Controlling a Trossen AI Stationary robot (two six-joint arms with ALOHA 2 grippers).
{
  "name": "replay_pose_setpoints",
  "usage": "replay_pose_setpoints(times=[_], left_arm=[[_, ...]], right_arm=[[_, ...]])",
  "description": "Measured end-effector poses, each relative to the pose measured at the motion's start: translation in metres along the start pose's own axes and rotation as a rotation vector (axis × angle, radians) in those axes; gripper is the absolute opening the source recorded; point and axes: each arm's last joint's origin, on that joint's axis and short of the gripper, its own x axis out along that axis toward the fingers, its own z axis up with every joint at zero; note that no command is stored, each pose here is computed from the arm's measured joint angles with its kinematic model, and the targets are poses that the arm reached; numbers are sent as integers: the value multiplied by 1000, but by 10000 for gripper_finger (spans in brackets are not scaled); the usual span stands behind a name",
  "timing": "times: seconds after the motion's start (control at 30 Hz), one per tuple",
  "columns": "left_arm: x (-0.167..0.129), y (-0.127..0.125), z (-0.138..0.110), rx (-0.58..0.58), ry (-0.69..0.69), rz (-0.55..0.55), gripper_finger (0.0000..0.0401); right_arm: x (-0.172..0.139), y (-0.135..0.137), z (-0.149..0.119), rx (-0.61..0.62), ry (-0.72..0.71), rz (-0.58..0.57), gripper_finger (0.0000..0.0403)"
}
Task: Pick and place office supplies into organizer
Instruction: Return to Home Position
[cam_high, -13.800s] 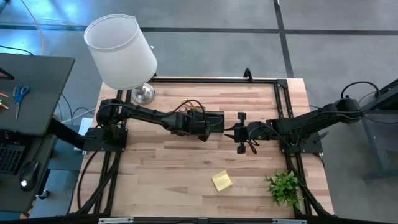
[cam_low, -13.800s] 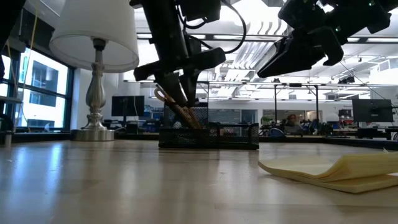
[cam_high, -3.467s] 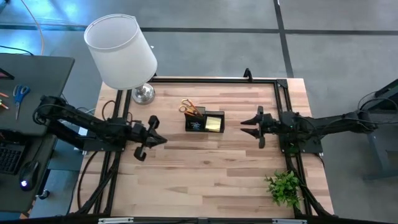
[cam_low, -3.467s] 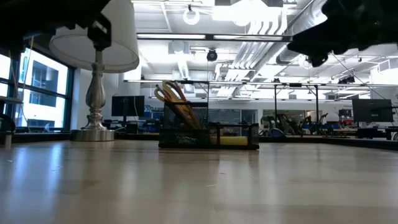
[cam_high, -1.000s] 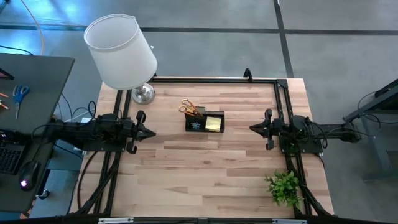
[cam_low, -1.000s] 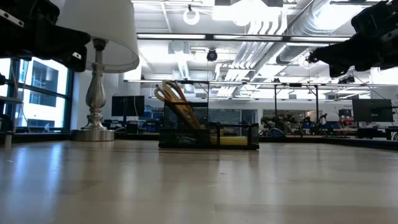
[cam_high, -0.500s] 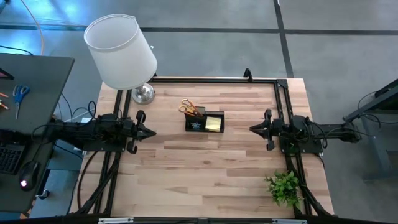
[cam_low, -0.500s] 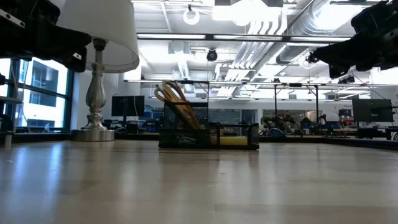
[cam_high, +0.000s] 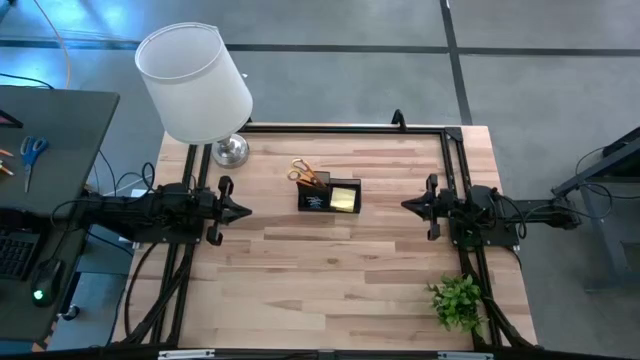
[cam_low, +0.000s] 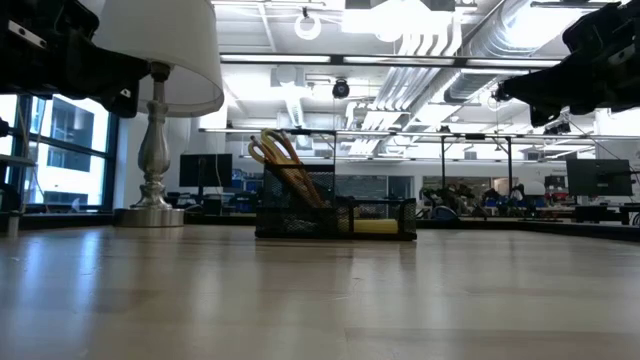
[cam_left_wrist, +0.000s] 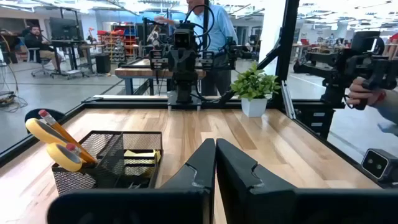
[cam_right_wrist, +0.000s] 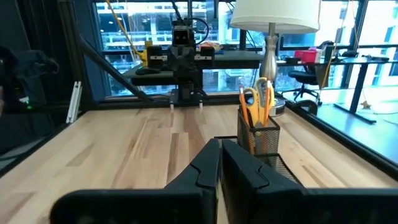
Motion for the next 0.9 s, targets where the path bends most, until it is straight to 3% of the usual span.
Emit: replay_pose_setpoints(times=[0.3, 0.9], left_arm=[[0, 0, 0, -7, 1, 3, 21], [0, 0, 0, -8, 1, 3, 20]], right_arm=[[0, 0, 0, 19, 0, 0, 33], [0, 0, 0, 23, 0, 1, 44]])
